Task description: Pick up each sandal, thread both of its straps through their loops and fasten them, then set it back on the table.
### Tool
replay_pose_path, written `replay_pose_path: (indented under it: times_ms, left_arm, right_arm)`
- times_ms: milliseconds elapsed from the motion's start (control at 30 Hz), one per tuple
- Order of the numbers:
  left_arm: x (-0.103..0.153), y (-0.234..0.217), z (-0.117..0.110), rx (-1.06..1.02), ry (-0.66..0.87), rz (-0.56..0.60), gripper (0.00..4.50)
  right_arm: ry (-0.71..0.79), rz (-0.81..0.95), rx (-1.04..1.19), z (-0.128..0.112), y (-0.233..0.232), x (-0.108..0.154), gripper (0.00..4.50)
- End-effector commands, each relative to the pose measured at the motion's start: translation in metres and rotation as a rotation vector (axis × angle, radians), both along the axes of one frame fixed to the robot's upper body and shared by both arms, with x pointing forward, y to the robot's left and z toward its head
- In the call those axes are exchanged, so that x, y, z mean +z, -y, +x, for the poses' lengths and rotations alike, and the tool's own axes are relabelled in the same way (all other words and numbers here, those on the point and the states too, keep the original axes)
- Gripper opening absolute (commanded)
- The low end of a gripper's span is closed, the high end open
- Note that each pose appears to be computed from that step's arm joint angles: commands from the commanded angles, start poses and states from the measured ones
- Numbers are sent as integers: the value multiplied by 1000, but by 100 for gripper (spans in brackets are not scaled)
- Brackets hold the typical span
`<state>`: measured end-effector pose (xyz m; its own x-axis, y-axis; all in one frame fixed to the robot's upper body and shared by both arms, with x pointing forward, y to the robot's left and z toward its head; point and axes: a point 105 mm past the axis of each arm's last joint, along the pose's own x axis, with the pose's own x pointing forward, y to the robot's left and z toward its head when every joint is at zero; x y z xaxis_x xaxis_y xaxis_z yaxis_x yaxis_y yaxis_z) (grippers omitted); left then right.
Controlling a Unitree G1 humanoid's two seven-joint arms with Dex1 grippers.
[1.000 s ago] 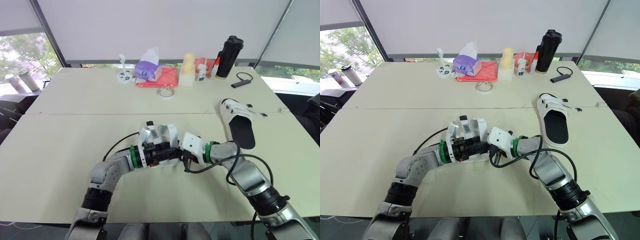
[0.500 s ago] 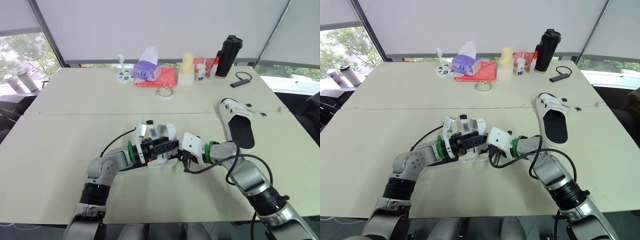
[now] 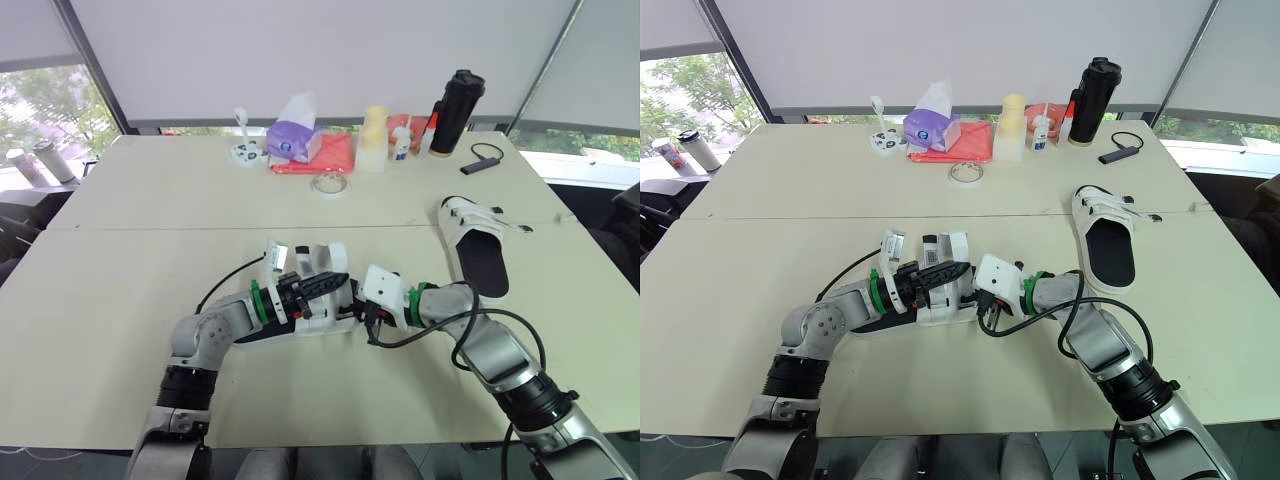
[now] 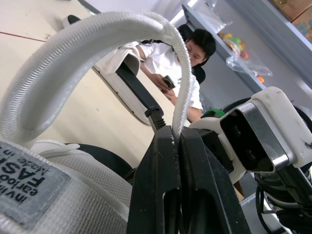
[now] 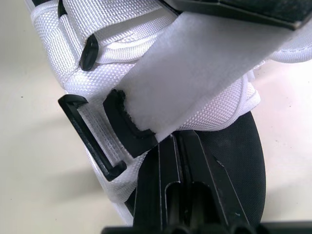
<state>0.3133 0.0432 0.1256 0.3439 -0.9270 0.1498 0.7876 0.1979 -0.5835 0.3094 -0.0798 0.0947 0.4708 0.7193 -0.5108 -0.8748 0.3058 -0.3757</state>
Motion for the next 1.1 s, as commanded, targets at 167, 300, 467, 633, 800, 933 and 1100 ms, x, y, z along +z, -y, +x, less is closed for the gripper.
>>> replay_pose_path:
  times_ms: [167,300,467,633,800,933,1100]
  left_arm:
    - [27,-10,5,35,-41,-115,6]
    - [32,-20,4,59,-83,-117,6]
    - [39,-16,2,71,-122,-139,6]
    - [40,-5,-3,49,-148,-137,6]
    - [23,6,-17,18,-91,-22,6]
    - [21,9,-19,18,-62,-7,6]
    - [16,8,-17,39,-49,6,6]
  right_arm:
    - [-53,-33,5,-6,2,-15,0]
    - [-53,-36,2,-6,3,-16,0]
    - [-53,-35,4,-6,1,-16,0]
    - [-49,-37,6,-5,1,-16,0]
    - [-47,-41,3,-5,3,-16,0]
    - [-47,-42,4,-5,3,-16,0]
    - [-46,-38,3,-5,2,-16,0]
